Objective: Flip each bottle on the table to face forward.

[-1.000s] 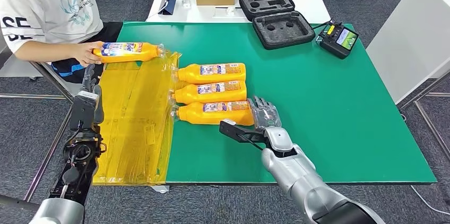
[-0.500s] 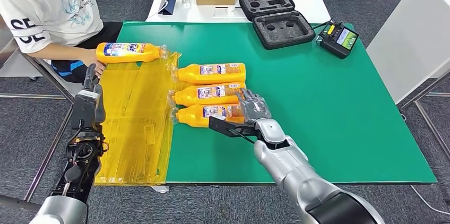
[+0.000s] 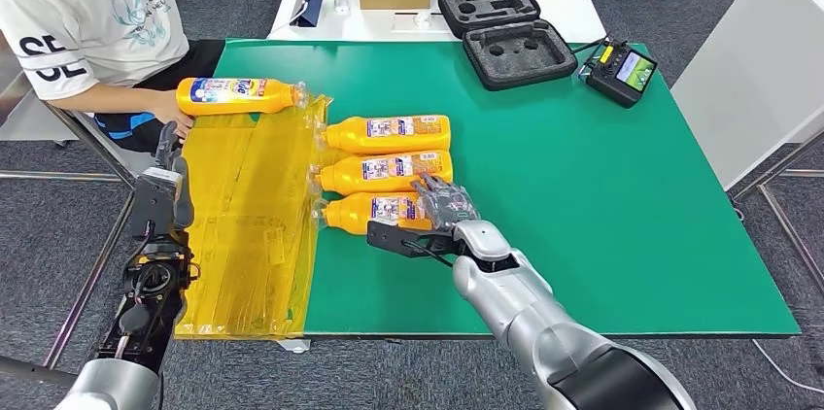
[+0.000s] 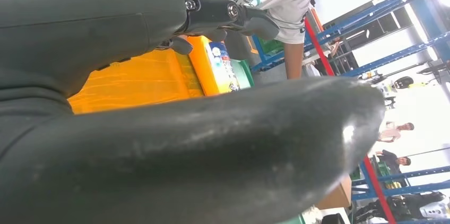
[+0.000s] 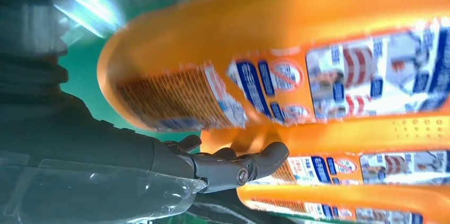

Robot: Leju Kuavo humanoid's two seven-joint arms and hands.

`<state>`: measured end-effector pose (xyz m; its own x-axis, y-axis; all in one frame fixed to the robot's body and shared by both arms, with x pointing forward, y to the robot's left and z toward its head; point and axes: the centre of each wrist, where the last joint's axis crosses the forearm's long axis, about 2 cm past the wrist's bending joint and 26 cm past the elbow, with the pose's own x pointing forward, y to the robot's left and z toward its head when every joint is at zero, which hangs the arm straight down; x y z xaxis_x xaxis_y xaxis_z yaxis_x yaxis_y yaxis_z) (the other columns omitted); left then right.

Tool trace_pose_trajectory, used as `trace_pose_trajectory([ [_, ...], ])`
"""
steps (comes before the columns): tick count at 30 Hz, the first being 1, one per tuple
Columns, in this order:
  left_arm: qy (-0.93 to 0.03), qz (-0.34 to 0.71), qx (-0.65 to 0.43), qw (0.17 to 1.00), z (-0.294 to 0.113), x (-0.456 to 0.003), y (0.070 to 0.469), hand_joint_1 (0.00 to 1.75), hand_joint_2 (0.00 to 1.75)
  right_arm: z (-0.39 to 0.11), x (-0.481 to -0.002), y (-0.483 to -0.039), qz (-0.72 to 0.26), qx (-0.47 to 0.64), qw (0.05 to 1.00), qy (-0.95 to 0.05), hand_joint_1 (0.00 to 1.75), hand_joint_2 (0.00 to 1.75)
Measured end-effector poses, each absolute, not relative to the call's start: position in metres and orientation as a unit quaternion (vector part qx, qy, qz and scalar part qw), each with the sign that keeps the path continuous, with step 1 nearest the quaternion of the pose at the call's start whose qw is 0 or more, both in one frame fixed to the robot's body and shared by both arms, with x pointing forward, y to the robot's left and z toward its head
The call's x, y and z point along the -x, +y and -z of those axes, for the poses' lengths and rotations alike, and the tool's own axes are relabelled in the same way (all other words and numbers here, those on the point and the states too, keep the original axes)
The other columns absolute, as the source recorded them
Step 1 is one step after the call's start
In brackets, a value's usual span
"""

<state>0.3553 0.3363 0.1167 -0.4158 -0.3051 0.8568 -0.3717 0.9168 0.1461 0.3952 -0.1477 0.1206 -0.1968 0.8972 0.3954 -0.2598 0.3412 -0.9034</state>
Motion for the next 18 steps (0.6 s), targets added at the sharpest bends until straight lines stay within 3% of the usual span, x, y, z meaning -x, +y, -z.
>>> trace_pose_trajectory([
  [11,-0.838,-0.038,-0.199,0.507,-0.1148,-0.3553,0.3366,0.00,0.00,-0.1169,-0.3945,-0.1482,-0.519,0.249,0.599,-0.557,0.00,1.75],
  [13,-0.837,-0.039,-0.198,0.509,-0.1150,-0.3562,0.3366,0.00,0.00,-0.1185,-0.3960,-0.1485,-0.521,0.243,0.605,-0.551,0.07,1.75],
  [17,-0.837,-0.040,-0.197,0.509,-0.1161,-0.3587,0.3365,0.00,0.00,-0.1201,-0.3977,-0.1488,-0.522,0.237,0.610,-0.546,1.58,1.75],
  [18,-0.837,-0.040,-0.197,0.509,-0.1162,-0.3592,0.3364,0.00,0.00,-0.1203,-0.3979,-0.1489,-0.522,0.236,0.611,-0.546,1.67,1.75],
])
